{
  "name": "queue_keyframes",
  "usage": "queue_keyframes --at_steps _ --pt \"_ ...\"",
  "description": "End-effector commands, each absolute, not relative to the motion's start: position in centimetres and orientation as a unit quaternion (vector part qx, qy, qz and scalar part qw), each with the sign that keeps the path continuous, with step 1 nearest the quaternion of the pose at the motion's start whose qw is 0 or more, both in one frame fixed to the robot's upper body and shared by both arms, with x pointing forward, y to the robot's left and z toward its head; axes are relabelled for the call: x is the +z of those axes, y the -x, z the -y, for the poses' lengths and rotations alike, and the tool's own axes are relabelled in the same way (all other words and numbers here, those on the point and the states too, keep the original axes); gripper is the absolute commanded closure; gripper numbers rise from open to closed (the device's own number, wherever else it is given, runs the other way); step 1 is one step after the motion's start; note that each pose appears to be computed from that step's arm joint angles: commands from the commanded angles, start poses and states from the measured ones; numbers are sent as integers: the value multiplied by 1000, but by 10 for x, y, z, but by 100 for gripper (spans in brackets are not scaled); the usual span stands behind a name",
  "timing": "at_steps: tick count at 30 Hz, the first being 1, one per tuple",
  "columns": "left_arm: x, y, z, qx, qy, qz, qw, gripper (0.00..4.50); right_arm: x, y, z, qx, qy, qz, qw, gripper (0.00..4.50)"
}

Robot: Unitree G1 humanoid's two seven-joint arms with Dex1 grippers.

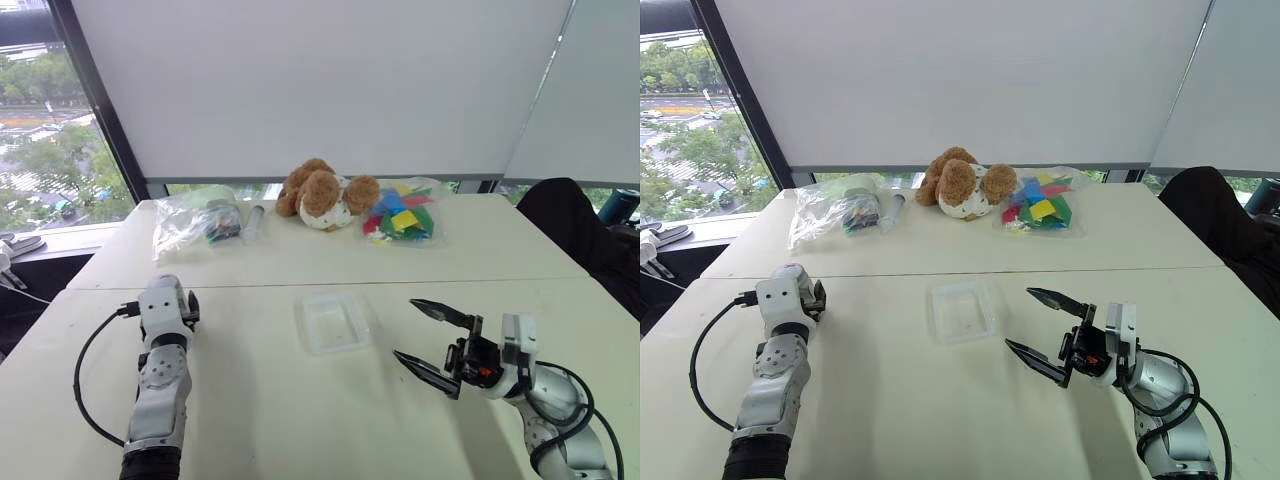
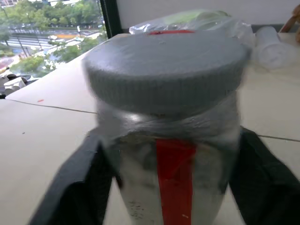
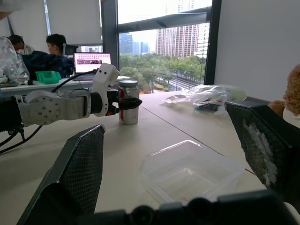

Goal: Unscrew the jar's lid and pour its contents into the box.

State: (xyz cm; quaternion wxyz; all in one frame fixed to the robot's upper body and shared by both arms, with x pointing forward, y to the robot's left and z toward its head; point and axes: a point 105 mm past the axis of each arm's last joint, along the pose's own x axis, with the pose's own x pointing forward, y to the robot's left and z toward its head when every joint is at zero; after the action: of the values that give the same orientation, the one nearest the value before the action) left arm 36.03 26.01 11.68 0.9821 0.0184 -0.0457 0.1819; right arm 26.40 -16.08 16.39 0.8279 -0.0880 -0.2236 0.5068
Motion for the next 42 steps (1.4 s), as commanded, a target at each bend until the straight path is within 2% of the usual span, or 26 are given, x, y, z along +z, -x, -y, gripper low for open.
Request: queue_keyframes --at_steps 1,6,8,10,12,14,17,21,27,42 --pt "132 -363 -260 171 -27 75 982 240 175 -260 160 503 94 246 823 0" --pt "142 -360 -257 120 -21 100 988 240 179 -261 159 499 81 233 831 0" --pt "157 -356 -252 64 -9 127 990 240 183 -263 157 492 72 215 840 0" --pt "189 -336 -216 -164 43 146 975 240 201 -270 140 489 53 165 855 0" --pt "194 -305 -184 -350 23 107 930 240 213 -267 119 515 25 131 847 0" --pt "182 -290 -176 -424 -23 56 903 240 226 -258 98 566 14 118 816 0" --pt "183 -280 -159 -489 -42 42 870 240 245 -254 69 615 5 108 781 0" --pt "188 -277 -129 -545 -57 56 835 240 255 -258 37 647 15 89 757 0" --pt "196 -276 -96 -576 -65 90 810 240 254 -267 11 663 34 58 746 0" --pt "182 -279 -91 -580 -78 89 806 240 247 -272 4 675 68 42 733 0"
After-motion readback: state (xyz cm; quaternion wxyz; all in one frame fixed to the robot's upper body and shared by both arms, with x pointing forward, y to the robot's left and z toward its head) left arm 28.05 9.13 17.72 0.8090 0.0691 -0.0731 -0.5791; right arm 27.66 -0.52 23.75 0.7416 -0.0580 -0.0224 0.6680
